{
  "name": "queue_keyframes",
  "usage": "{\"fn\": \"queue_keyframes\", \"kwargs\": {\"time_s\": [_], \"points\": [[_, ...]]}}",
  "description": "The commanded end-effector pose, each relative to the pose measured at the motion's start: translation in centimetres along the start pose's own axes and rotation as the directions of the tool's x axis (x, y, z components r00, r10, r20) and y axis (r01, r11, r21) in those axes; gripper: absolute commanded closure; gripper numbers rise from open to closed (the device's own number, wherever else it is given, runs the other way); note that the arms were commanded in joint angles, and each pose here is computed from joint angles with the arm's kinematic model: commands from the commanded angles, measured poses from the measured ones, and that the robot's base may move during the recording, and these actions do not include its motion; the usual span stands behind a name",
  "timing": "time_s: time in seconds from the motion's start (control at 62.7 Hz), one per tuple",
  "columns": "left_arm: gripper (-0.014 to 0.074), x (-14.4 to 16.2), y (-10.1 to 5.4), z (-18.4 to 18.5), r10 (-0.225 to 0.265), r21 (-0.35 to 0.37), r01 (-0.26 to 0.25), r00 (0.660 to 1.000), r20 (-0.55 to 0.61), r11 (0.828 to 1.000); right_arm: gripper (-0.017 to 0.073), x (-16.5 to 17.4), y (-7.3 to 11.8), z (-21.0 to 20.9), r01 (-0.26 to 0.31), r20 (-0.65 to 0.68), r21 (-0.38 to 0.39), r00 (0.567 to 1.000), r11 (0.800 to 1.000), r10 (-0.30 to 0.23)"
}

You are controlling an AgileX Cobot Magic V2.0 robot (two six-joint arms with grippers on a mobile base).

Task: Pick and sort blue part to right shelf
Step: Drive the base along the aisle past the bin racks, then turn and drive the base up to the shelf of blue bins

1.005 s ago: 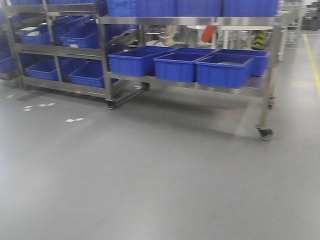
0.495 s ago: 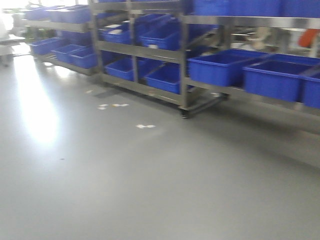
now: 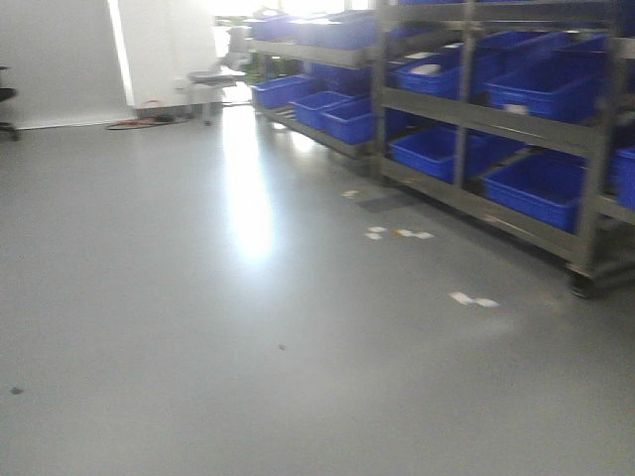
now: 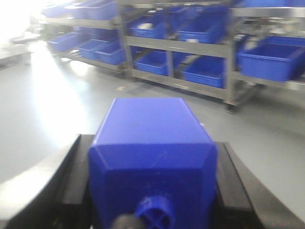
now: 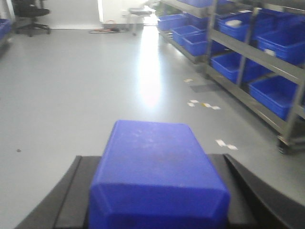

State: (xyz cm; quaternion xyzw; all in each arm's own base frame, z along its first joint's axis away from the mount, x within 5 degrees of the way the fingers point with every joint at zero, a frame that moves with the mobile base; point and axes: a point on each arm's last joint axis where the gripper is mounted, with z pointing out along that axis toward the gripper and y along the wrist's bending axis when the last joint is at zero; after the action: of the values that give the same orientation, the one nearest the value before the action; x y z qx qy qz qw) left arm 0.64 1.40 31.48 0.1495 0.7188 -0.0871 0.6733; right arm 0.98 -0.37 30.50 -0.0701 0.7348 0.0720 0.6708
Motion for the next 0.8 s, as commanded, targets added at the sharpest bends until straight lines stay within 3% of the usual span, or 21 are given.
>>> {"fn": "queue_keyframes", "kwargs": {"time_s": [0.0, 0.782], "points": [[0.0272, -1.51, 0.08, -0.77, -0.011, 0.005, 0.010, 0.992, 0.128, 1.000, 0.0365, -1.64, 0.03, -0.17, 0.016, 0.102, 0.002, 0.995, 1.000, -0.016], [0.0272, -1.51, 0.08, -0.77, -0.011, 0.005, 0.010, 0.992, 0.128, 1.000, 0.0365, -1.64, 0.03, -0.17, 0.016, 0.102, 0.002, 0.995, 1.000, -0.016]]}}
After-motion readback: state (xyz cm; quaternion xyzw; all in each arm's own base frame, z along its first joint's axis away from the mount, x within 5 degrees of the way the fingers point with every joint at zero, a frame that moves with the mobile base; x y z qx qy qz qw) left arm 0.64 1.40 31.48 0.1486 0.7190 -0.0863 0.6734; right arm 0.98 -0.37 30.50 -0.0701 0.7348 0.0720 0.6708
